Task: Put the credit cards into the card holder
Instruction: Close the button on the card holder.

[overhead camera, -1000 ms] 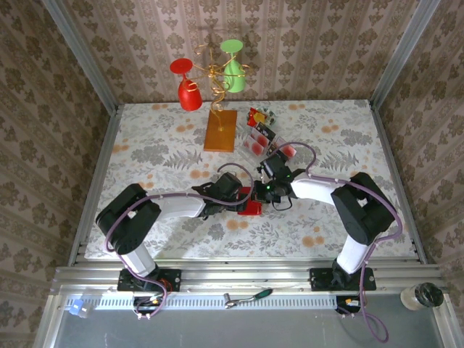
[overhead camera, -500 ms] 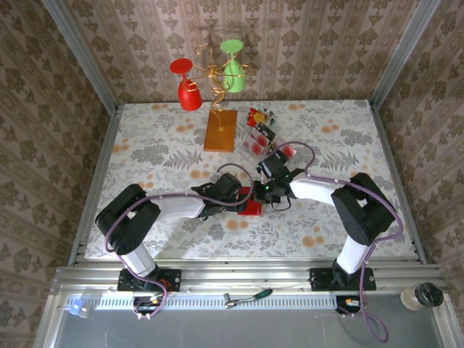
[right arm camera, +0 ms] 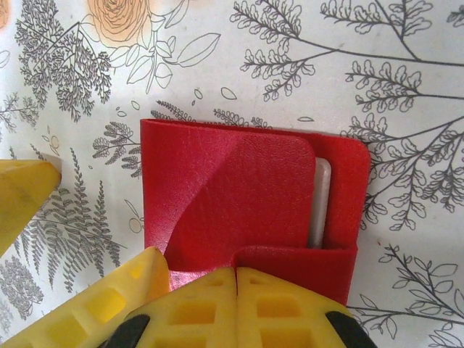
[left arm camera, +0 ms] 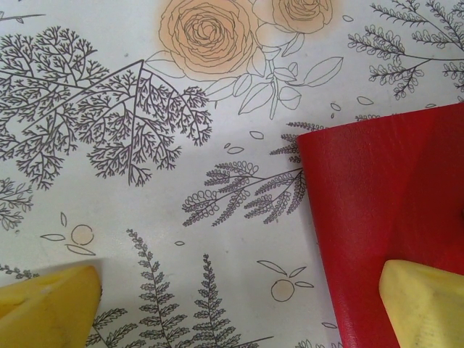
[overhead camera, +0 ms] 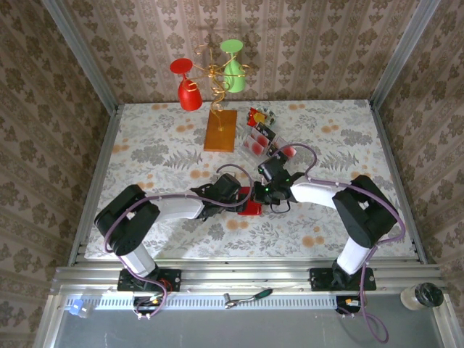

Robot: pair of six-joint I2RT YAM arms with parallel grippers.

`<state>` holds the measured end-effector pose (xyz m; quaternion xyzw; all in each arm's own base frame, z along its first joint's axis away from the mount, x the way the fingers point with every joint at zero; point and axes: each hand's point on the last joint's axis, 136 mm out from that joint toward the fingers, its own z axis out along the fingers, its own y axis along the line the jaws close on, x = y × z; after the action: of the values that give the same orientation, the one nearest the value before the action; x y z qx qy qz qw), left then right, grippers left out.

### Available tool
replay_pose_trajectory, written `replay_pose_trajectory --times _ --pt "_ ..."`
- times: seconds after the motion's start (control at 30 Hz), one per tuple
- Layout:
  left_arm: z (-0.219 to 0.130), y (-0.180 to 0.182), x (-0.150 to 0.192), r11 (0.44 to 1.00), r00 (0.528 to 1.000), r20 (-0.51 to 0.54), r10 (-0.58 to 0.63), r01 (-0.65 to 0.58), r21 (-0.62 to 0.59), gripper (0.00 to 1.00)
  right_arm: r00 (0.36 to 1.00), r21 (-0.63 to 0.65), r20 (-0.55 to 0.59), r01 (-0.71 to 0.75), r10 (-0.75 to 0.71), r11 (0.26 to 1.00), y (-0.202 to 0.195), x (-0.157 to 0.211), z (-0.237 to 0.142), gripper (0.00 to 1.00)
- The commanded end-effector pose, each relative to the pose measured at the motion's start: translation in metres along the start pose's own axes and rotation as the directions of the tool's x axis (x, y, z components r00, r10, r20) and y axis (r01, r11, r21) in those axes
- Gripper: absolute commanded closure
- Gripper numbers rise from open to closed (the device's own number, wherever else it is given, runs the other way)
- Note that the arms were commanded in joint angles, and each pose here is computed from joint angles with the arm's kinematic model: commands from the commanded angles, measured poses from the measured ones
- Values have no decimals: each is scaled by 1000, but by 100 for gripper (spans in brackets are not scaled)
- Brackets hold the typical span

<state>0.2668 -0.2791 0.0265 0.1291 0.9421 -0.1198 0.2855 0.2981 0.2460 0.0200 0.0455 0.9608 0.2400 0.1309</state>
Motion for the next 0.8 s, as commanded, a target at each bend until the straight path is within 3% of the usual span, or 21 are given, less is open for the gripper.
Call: replay_pose_trajectory --times 0.0,0.33,0.77 --pt "-6 -5 8 1000 999 -46 15 -14 22 0 972 371 -181 -73 149 926 -108 77 16 100" --pt "-7 5 7 1000 999 -52 10 -10 12 0 977 311 -161 -85 141 947 -95 68 20 100" --pt "2 9 22 1000 997 -77 6 -7 -7 0 992 95 -114 -50 61 994 -29 29 4 94"
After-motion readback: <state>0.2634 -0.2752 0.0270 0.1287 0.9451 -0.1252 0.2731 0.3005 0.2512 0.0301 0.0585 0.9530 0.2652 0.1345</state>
